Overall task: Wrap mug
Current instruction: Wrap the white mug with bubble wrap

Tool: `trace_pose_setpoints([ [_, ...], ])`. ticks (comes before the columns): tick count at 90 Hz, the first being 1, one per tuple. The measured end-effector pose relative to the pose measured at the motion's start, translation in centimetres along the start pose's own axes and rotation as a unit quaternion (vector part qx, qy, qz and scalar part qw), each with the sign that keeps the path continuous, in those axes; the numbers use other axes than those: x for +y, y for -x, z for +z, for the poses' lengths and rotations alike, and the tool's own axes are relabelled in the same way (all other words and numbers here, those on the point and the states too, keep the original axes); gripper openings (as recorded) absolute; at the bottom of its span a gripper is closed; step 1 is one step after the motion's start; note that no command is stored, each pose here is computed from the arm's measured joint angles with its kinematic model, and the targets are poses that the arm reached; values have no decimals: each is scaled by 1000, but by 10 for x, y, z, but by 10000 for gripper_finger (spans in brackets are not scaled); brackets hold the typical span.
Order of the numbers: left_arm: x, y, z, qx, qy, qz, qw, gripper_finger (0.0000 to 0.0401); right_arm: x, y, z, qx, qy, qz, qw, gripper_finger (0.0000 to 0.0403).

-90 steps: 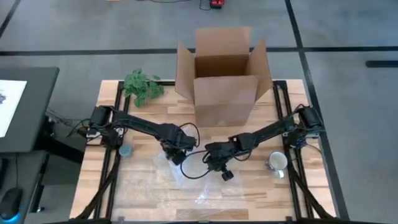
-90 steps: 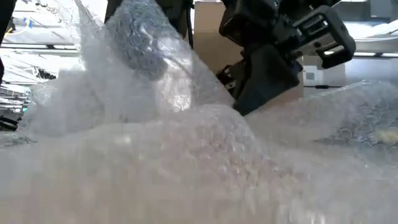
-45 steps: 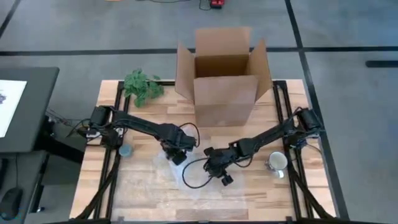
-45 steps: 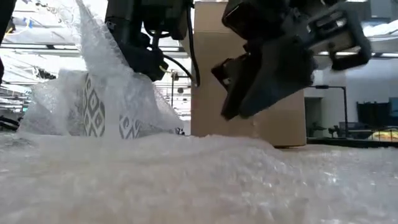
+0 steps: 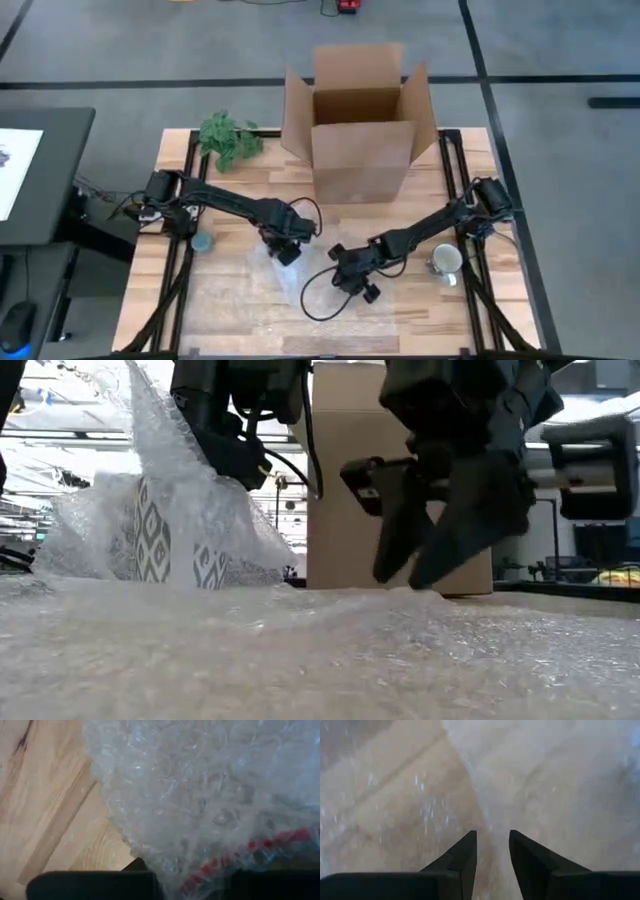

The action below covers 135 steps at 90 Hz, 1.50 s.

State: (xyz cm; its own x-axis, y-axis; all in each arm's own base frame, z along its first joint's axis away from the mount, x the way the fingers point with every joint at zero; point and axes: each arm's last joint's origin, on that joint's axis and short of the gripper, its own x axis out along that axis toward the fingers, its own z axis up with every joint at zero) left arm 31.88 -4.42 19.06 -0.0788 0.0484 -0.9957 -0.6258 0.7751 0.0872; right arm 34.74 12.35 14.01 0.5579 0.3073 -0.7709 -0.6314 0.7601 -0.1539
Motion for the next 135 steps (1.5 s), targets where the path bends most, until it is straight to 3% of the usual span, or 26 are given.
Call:
trace_pose_setpoints([
  [30,-1,0,1,-5,0,-7,1000,23,-6,-3,-3,0,2,-7,1000,103],
  [53,-2,0,1,-6,1,-9,1000,23,5,-10,-6,12,26,20,999,103],
  [92,-2,0,2,-6,2,-11,1000,23,1,-9,-5,20,23,-26,999,101],
  [102,-2,0,2,-7,2,-11,1000,23,0,-9,-4,16,23,-28,999,80],
  [116,-2,0,2,-7,1,-12,1000,23,1,-8,0,24,25,-26,999,12],
  [135,-2,0,2,-8,1,-12,1000,23,-6,2,19,25,24,-47,998,1],
])
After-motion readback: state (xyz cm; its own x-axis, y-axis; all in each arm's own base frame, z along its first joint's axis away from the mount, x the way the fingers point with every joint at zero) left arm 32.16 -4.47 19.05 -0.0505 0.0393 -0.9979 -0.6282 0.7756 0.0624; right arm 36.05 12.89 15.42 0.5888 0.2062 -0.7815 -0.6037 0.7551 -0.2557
